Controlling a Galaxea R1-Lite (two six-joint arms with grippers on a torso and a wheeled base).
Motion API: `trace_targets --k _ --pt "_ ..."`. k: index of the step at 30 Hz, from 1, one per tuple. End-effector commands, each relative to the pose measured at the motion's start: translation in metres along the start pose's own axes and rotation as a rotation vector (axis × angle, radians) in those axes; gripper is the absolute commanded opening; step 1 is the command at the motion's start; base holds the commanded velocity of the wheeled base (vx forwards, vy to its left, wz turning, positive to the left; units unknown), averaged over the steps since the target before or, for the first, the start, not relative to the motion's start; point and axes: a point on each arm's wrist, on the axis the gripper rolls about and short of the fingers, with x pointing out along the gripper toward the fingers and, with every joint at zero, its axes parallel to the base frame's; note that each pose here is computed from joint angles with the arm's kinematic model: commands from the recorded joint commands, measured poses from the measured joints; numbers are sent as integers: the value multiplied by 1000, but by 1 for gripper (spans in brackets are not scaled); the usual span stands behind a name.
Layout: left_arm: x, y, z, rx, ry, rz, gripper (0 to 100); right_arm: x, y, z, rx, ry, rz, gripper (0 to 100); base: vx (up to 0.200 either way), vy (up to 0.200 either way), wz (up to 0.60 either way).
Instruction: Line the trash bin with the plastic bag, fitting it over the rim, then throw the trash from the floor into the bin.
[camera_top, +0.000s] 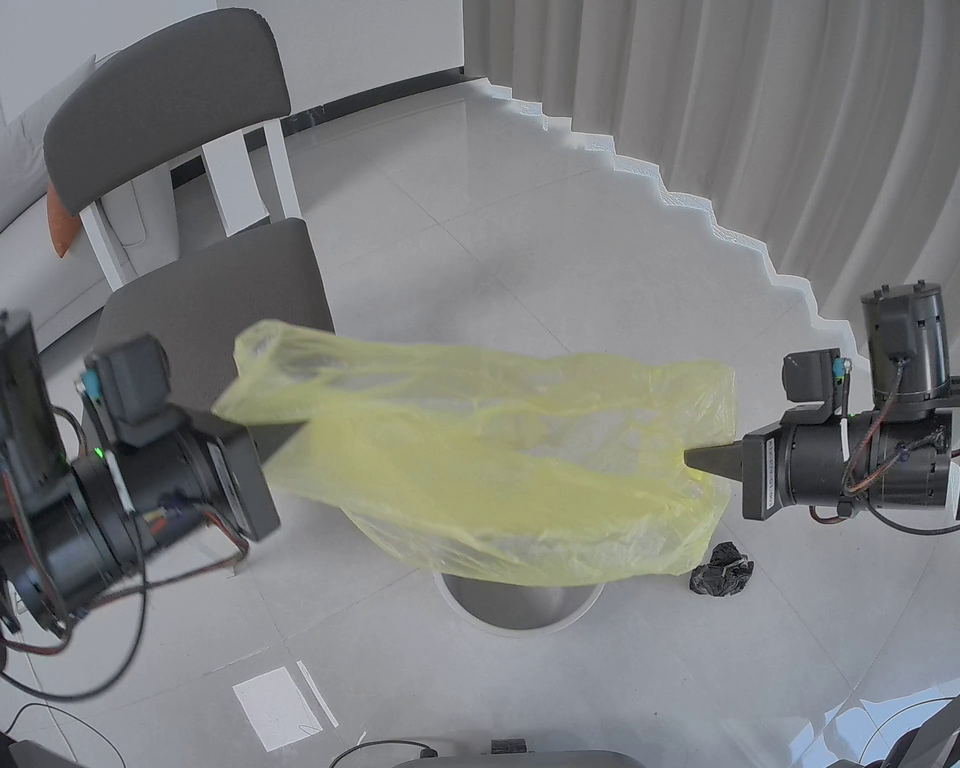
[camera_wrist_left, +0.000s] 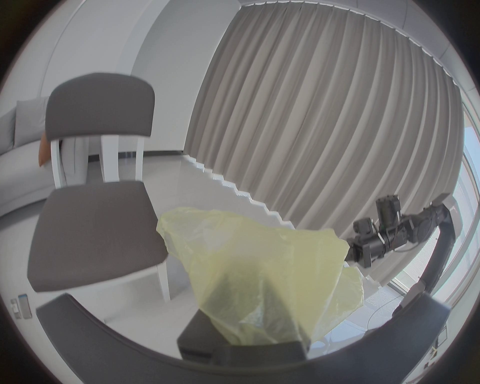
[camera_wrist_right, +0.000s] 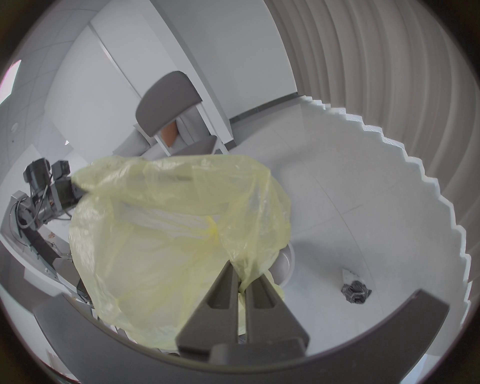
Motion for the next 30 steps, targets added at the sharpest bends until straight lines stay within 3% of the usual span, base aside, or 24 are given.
trace_targets --k 1,5,10,20,30 --pt "30 5 -62 -17 201 26 0 33 -23 -22 38 135 -78 0 0 0 0" --pt "53 7 -85 -24 260 39 0 49 -34 -32 65 200 -87 0 0 0 0" --pt "79 8 -101 -60 225 43 0 69 -44 -44 91 254 -66 0 0 0 0" --pt "104 14 -124 -69 209 60 0 106 -69 -56 124 201 -38 0 0 0 0" --pt "119 34 -145 -110 237 113 0 140 -90 -66 160 259 -34 0 0 0 0"
